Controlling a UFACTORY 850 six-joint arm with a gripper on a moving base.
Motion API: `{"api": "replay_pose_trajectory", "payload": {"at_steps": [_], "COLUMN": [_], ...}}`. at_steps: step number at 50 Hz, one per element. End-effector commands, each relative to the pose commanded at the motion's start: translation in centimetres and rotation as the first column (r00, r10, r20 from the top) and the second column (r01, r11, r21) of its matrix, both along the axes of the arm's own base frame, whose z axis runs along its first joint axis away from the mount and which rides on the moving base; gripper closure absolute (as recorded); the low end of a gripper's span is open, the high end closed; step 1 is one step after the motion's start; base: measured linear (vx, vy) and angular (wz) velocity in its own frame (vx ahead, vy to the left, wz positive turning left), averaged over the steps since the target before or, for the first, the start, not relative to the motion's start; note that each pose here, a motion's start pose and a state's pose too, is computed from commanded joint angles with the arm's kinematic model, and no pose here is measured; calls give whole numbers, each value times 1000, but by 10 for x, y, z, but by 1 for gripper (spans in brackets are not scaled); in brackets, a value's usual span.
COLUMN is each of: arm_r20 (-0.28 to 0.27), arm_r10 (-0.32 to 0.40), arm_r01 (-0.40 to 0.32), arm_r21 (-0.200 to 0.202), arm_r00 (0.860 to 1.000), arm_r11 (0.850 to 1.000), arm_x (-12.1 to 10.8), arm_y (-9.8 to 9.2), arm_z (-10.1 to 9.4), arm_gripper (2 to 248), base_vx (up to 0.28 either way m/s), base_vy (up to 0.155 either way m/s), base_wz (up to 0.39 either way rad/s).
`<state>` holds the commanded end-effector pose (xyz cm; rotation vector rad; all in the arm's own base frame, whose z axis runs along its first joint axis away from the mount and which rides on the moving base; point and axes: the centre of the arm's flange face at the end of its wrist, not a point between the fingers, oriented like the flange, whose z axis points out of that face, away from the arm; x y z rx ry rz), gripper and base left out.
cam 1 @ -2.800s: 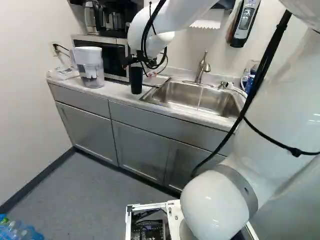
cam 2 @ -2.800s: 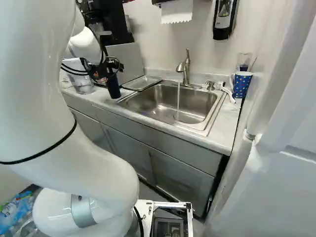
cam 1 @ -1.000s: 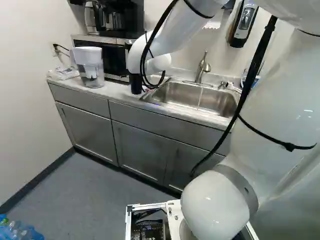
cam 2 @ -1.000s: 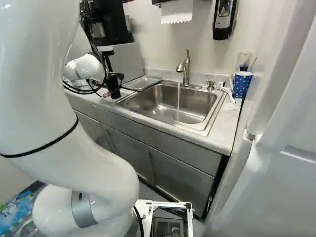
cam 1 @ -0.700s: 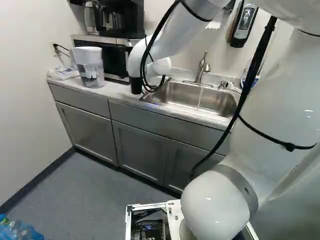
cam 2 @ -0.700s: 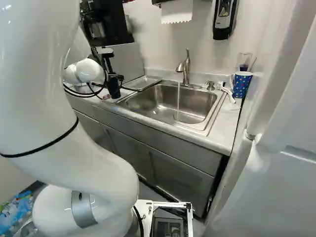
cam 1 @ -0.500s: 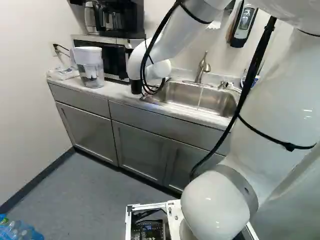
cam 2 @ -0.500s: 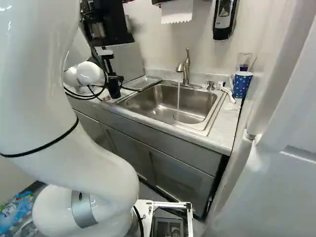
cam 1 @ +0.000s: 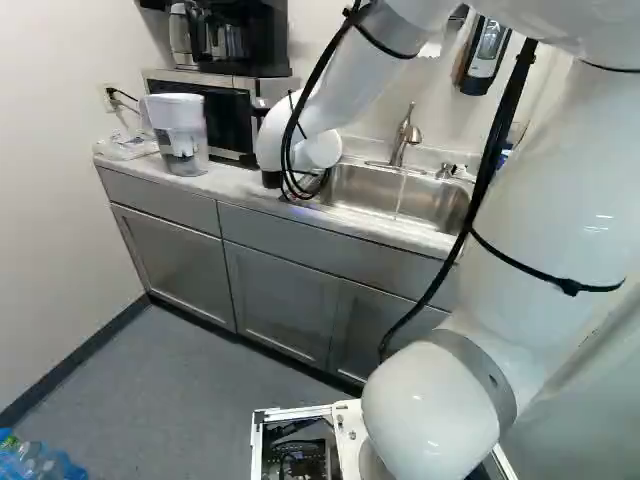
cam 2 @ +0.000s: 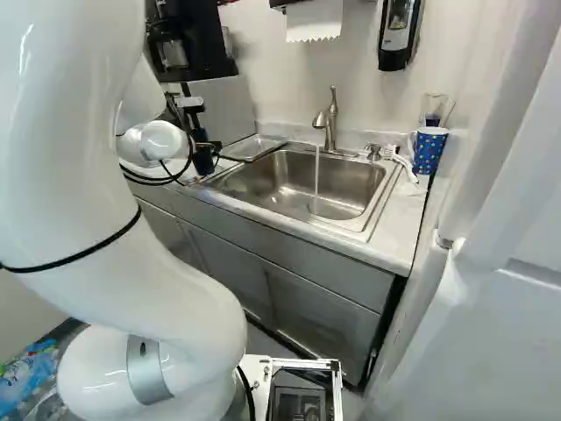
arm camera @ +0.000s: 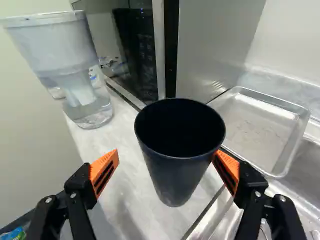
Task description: Rinse the cup and place it in the tray
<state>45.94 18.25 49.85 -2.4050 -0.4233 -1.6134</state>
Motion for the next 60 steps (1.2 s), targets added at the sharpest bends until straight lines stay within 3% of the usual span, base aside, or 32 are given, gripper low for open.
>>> {"api": "replay_pose_trajectory", "payload": {"at_steps": [21,22,26,27,32,33,37,38,60], "arm_r20": [-2,-2,-2,-2,-2,-2,-2,-2,9], "arm_r10": [0,0,0,0,0,0,0,0,0], "arm_r01": [0,0,0,0,0,0,0,0,0], "arm_r21": [-1,-1,-1,-1,-1,-1,-1,-1,4], "arm_r00": [1000,1000,1000,1000,1000,1000,1000,1000,1000], "arm_r11": [1000,1000,1000,1000,1000,1000,1000,1000,1000], "arm_x": [0,0,0,0,0,0,0,0,-1], "arm_y": [0,0,0,0,0,0,0,0,0], "arm_z": [-1,-1,-1,-1,-1,-1,-1,-1,5], "arm_gripper": [3,32,32,70,70,108,108,126,126], "base_vx": [0,0,0,0,0,0,0,0,0], "base_vy": [0,0,0,0,0,0,0,0,0], "base_wz": [0,0,0,0,0,0,0,0,0]}}
